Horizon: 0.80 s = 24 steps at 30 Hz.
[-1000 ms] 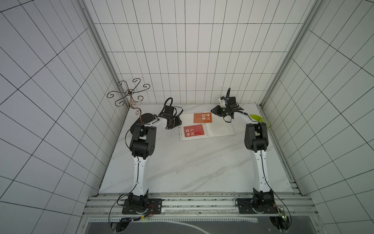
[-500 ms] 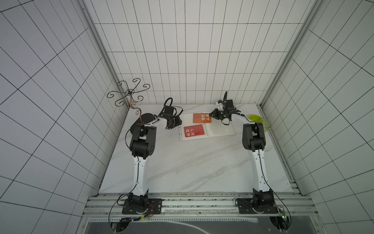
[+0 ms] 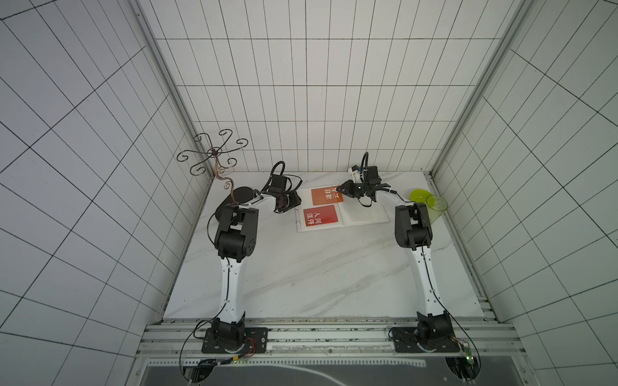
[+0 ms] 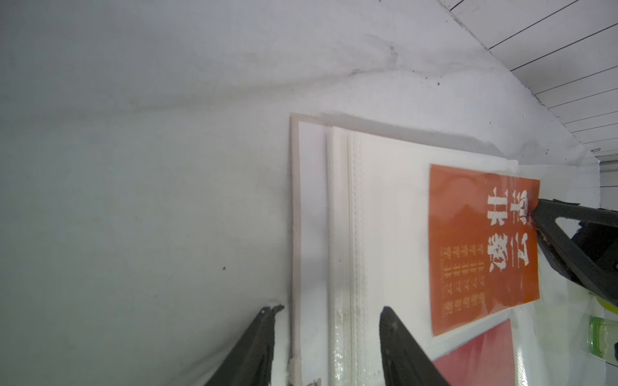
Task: Place the photos into the photo albums
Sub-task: Insert the photo into the photo album.
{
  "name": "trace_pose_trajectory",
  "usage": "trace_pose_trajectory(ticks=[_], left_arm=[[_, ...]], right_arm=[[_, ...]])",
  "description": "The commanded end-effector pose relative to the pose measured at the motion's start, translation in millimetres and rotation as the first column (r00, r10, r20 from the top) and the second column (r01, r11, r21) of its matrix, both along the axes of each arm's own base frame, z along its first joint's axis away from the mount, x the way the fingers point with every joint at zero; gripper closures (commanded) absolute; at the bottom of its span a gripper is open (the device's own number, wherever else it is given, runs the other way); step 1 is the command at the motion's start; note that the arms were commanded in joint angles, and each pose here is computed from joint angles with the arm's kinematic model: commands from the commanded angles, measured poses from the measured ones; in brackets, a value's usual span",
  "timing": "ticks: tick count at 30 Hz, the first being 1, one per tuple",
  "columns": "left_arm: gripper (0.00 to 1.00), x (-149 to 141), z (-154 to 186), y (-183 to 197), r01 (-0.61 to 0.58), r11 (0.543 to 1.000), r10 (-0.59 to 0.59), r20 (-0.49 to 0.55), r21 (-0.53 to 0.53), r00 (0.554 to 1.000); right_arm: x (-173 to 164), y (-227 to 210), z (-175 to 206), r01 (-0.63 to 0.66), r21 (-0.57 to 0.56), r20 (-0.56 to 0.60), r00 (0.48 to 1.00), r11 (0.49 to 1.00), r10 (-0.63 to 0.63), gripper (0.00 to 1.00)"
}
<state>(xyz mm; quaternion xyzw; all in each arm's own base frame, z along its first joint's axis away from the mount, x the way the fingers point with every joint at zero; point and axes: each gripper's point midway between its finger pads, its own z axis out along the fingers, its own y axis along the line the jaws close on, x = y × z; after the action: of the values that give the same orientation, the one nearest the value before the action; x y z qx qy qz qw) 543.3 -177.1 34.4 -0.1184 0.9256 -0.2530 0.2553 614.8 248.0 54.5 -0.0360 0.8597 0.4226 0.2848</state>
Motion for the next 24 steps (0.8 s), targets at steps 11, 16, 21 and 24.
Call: trace_pose_trajectory(ticks=[11, 16, 21, 24], left_arm=[[0.48, -56, -86, 7, -0.015, 1.0, 0.022, -0.28, 0.028, 0.96], [0.48, -54, -82, 7, -0.018, 1.0, 0.024, -0.271, 0.024, 0.962], [0.48, -52, -74, 7, -0.023, 1.0, 0.028, -0.256, 0.02, 0.966], [0.48, -49, -67, 7, -0.042, 0.999, 0.045, -0.243, 0.017, 0.969]], right_arm=[[-12, 63, 6, -0.092, 0.158, -0.033, 0.995, 0.983, 0.099, 0.71], [-11, 63, 16, -0.091, 0.164, -0.021, 0.995, 0.982, 0.096, 0.66], [-6, 52, 48, -0.055, 0.152, 0.024, 0.998, 0.987, 0.052, 0.57], [-6, 37, 67, -0.011, 0.111, 0.061, 0.998, 0.994, 0.004, 0.4]])
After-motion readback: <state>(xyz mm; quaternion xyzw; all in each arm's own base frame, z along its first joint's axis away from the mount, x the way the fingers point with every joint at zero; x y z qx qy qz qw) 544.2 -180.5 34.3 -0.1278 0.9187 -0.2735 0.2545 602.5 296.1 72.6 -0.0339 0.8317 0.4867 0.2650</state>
